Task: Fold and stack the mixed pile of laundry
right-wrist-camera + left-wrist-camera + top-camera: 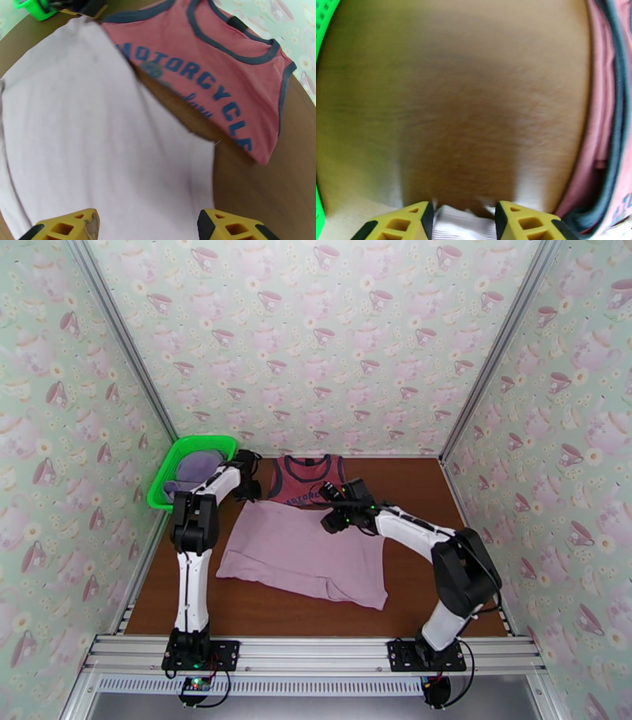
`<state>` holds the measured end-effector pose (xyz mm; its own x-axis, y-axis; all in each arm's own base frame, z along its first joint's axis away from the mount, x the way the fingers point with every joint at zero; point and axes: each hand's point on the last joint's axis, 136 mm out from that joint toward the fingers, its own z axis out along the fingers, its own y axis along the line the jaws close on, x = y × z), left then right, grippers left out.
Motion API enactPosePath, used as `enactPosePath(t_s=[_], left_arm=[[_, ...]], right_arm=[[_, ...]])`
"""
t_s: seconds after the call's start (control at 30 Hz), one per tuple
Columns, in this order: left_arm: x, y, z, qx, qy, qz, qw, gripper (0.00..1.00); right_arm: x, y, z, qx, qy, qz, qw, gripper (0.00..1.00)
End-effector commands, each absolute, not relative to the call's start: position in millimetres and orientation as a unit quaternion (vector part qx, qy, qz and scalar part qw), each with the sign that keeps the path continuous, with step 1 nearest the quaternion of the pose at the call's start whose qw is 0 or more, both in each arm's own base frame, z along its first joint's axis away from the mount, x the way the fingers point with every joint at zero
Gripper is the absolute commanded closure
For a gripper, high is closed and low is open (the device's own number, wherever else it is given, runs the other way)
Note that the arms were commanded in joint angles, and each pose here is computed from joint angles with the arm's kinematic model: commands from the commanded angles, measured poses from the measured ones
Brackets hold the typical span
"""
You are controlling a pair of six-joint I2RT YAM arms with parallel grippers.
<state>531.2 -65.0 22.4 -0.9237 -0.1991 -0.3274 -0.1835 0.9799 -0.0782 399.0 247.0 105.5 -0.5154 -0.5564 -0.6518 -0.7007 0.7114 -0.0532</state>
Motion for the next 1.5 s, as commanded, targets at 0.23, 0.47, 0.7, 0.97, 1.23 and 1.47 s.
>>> enactPosePath(t_s=[0.23, 0.47, 0.7, 0.97, 1.23, 1.47], left_arm=[[512, -78, -2, -0.072, 0.987, -0.054, 0.133, 0.82], [505, -77, 3, -0.066, 0.987, -0.051, 0.138, 1.00], [511, -85, 20, -0.055, 0.984, -0.057, 0.160, 1.00], [514, -85, 27, -0.050, 0.983, -0.054, 0.166, 1.00], [514, -84, 28, -0.043, 0.984, -0.051, 0.168, 1.00], [516, -86, 33, -0.039, 0.982, -0.056, 0.175, 1.00]], right_arm=[[438, 249, 66, -0.356, 0.894, 0.104, 0.250, 0.38], [437, 250, 63, -0.336, 0.905, 0.111, 0.236, 0.39], [436, 254, 56, -0.331, 0.911, 0.122, 0.214, 0.45], [450, 256, 45, -0.315, 0.921, 0.111, 0.197, 0.47], [454, 255, 31, -0.299, 0.933, 0.103, 0.174, 0.53], [462, 255, 31, -0.294, 0.934, 0.094, 0.182, 0.78]])
